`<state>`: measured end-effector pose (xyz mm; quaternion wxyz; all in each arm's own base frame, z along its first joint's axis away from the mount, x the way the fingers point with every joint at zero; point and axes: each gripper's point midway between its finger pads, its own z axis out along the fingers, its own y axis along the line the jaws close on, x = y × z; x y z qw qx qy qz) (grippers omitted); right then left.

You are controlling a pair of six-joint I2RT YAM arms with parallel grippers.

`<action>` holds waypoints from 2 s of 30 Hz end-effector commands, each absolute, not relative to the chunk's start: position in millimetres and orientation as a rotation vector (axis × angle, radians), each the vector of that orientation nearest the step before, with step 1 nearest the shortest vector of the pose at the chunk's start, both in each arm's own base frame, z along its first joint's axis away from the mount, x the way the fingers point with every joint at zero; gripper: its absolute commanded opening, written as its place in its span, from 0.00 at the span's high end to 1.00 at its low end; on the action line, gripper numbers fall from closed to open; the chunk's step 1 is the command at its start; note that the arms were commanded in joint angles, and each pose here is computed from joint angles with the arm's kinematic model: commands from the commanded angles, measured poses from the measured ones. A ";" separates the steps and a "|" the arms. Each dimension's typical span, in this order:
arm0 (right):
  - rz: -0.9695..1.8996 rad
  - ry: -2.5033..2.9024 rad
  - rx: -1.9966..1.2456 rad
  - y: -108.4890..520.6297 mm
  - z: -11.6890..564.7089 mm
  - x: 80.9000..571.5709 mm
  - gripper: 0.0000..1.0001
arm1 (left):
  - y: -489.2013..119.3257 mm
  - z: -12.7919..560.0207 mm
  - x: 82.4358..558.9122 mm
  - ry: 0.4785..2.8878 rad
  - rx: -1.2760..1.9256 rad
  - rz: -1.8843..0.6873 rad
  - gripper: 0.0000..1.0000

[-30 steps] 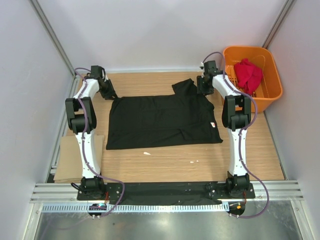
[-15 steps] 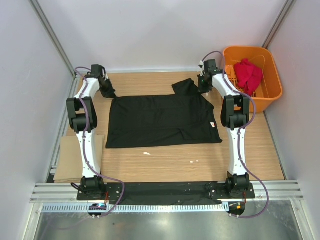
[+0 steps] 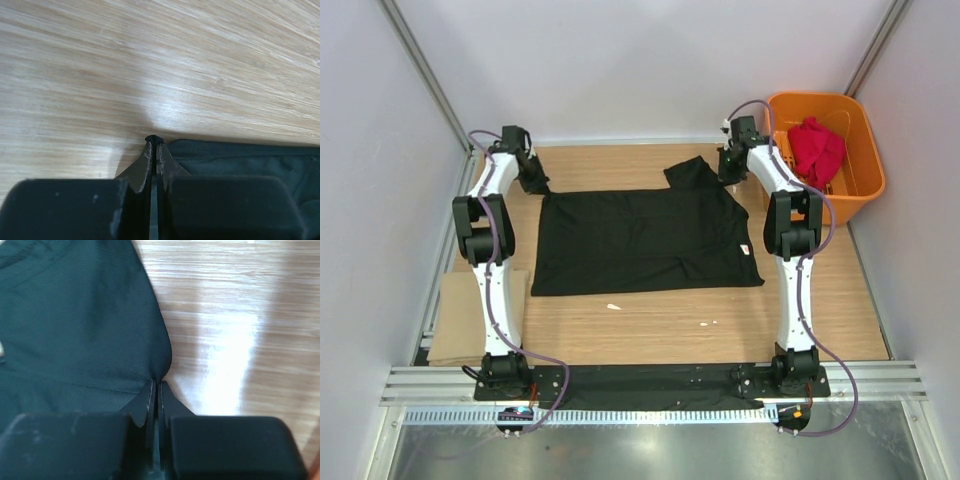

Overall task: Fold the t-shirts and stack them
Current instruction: Fold the tshirt

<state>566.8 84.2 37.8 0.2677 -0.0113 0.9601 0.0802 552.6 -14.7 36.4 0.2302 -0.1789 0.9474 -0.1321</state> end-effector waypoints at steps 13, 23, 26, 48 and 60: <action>0.277 2.520 0.051 85.0 133.3 532.9 0.99 | -3.5 111.8 519.2 2.547 -0.463 -0.267 1.00; 0.229 2.631 0.100 73.5 124.4 470.7 0.99 | 2.8 93.8 461.6 2.669 -0.562 -0.176 1.00; 0.222 2.676 0.107 70.9 117.4 453.2 0.99 | 4.9 91.9 447.0 2.688 -0.564 -0.144 1.00; 0.184 2.786 0.123 64.9 73.9 398.0 0.99 | -3.9 50.4 384.4 2.833 -0.667 -0.155 1.00; 0.142 2.829 0.159 63.2 67.7 383.4 0.96 | -5.3 41.2 369.4 2.871 -0.707 -0.142 0.82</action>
